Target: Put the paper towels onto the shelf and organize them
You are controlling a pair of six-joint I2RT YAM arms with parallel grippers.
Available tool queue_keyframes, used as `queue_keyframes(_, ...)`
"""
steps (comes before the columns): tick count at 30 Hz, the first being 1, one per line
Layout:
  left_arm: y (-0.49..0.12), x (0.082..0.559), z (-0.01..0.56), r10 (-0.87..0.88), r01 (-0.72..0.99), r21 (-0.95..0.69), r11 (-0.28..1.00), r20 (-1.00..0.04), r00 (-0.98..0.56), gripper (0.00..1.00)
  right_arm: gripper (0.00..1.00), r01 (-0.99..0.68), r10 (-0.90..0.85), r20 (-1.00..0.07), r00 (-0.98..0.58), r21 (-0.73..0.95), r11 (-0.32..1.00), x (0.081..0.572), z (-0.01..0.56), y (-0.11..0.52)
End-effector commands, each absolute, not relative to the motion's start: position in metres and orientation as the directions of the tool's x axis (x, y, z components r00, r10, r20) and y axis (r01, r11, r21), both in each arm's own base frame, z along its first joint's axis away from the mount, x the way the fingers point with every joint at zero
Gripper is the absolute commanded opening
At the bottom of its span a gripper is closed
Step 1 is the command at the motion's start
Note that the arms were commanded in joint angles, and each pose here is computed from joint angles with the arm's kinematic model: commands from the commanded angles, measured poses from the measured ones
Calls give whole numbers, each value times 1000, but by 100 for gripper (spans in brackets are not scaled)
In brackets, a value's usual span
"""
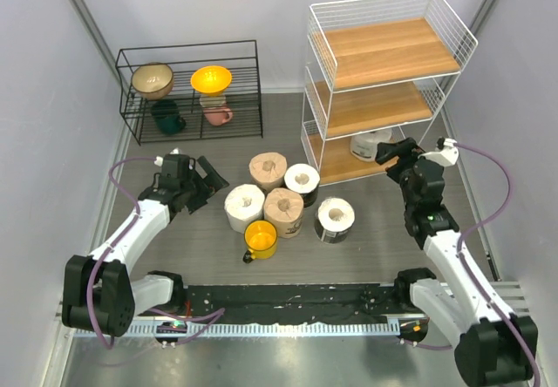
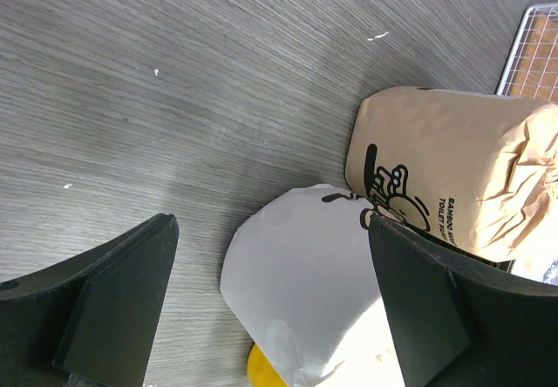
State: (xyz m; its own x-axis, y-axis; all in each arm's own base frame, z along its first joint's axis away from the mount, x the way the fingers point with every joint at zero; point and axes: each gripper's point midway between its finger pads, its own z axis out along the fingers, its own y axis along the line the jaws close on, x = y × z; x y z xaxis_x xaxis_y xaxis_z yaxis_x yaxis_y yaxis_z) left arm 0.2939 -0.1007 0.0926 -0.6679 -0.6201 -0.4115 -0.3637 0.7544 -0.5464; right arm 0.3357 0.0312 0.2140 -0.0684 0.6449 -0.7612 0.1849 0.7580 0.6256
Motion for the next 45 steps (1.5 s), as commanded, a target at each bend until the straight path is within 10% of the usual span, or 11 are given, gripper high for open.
queue_keyframes(1,-104,301,107,-618,-330,-569,753,-439,-652,96,83,212,584,-784,-212,546,810,298,226,43)
queue_keyframes(22,-99,301,113,-617,-337,-554,761,-457,-641,96,82,-88,400,-816,-418,475,876,232,276,291)
queue_keyframes(45,-102,299,114,-616,-327,-567,756,-446,-649,96,78,81,529,-687,-499,570,817,221,212,397)
